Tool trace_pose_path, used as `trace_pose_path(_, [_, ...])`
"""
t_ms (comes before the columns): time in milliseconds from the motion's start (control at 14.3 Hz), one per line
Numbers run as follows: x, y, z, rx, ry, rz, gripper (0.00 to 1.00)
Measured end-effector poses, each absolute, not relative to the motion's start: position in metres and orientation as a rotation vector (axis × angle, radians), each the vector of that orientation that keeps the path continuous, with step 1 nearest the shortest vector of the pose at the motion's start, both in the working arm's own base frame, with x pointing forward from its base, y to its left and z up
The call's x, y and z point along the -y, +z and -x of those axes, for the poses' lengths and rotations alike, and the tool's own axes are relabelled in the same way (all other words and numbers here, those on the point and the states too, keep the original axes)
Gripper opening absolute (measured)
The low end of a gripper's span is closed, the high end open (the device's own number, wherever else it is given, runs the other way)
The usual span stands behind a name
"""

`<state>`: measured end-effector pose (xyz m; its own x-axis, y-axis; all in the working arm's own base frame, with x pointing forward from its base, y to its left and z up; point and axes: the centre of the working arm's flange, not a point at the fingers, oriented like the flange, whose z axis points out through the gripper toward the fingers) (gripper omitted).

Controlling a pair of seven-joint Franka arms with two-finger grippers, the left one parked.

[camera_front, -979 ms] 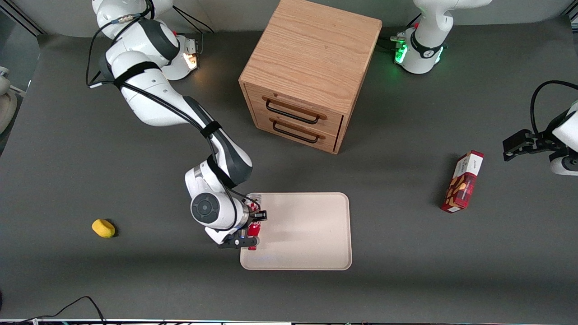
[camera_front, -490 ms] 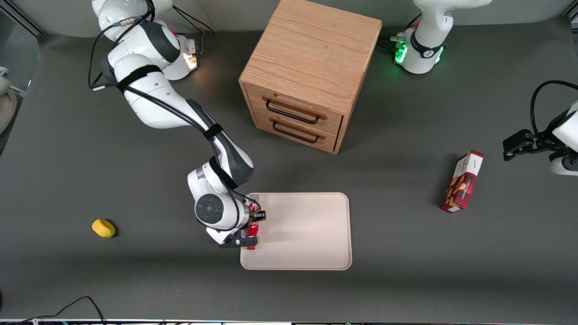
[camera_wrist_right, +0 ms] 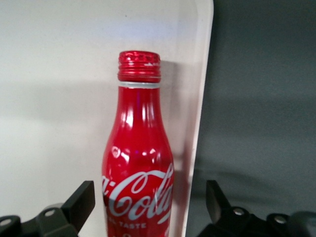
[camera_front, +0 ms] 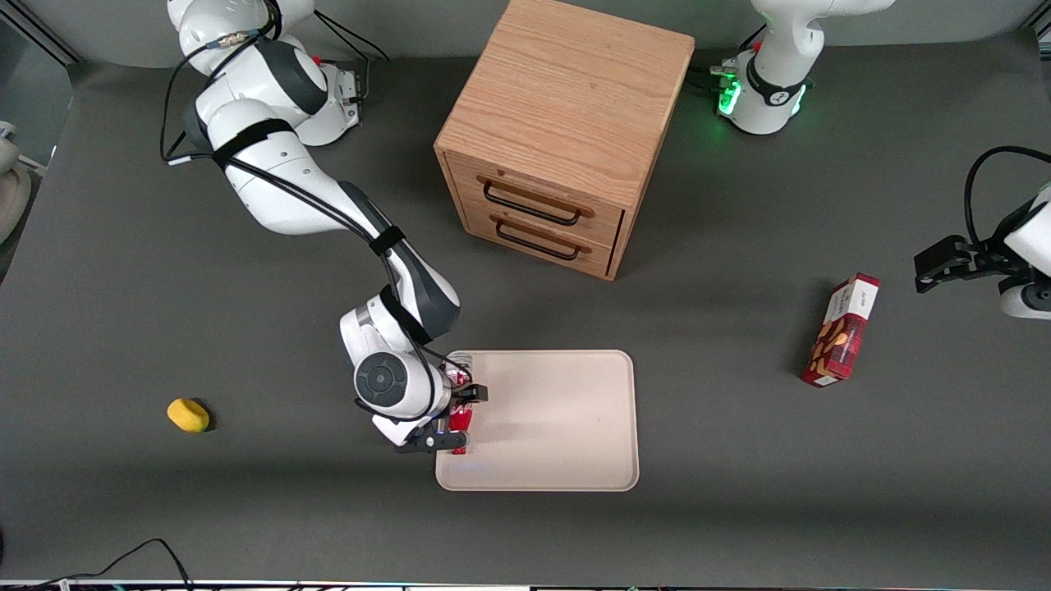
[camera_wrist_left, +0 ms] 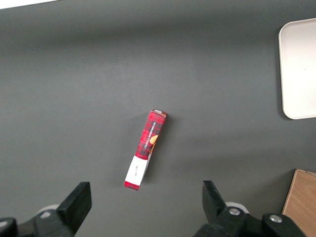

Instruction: Place coke bottle on tray

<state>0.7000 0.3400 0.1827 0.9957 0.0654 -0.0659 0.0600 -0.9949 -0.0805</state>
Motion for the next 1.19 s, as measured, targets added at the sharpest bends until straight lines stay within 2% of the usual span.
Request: trace_pose_path(1189, [-0.344,0.1818,-0.6993,0.102,0.088,3.051,1.0])
